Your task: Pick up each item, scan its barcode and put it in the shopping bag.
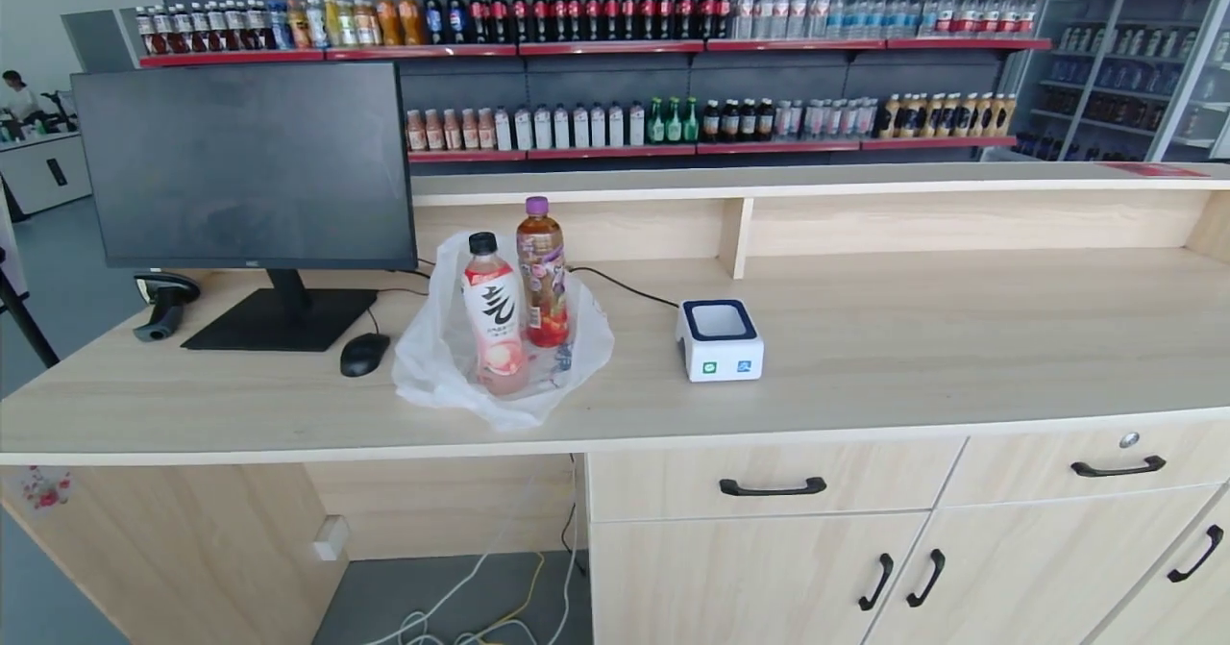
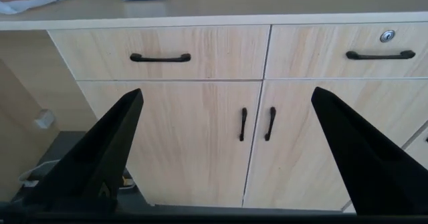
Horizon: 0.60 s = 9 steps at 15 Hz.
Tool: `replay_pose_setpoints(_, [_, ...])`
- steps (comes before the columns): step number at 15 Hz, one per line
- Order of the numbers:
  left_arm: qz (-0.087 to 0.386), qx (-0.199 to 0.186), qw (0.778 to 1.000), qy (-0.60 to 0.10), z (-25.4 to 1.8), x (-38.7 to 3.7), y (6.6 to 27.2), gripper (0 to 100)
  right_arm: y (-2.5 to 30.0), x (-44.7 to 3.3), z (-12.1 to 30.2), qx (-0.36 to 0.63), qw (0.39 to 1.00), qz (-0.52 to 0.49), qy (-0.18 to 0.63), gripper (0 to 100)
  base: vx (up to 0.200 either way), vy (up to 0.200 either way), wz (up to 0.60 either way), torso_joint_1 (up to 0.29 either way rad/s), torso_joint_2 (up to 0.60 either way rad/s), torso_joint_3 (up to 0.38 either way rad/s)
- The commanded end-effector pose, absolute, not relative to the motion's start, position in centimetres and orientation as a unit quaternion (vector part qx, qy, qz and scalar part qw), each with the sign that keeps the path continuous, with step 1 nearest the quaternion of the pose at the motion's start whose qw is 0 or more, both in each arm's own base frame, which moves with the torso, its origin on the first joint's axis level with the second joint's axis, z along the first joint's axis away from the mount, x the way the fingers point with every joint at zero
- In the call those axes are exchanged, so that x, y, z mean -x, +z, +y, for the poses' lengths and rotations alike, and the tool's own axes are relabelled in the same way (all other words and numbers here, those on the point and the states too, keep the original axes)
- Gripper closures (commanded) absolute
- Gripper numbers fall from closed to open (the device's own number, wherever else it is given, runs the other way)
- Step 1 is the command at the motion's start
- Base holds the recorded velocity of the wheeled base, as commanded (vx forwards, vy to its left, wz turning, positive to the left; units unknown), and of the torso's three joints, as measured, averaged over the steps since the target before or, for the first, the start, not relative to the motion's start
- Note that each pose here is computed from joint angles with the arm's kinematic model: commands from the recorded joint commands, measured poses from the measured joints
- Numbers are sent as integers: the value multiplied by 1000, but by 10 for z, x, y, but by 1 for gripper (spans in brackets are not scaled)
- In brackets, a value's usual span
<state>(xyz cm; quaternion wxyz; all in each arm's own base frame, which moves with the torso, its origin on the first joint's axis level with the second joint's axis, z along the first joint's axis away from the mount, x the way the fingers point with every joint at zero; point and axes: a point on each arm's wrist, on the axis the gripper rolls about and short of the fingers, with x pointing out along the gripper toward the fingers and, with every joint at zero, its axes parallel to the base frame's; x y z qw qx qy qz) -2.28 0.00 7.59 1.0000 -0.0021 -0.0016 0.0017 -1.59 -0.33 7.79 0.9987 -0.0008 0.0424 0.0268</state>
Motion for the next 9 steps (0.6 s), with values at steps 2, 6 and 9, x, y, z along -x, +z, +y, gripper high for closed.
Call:
replay_pose_setpoints(2, [-2,2,1000,2,0,23,76,0,78,15,-3,-1,999,45,27,0,0,-200,0,5,0,0])
replay_pose_setpoints(6, [-2,2,1000,1,0,23,76,0,78,15,-3,0,999,45,27,0,0,-200,0,6,5,2])
replay_pose_setpoints(9, [-2,2,1000,2,0,23,76,0,78,15,-3,-2,999,45,27,0,0,0,0,0,0,0])
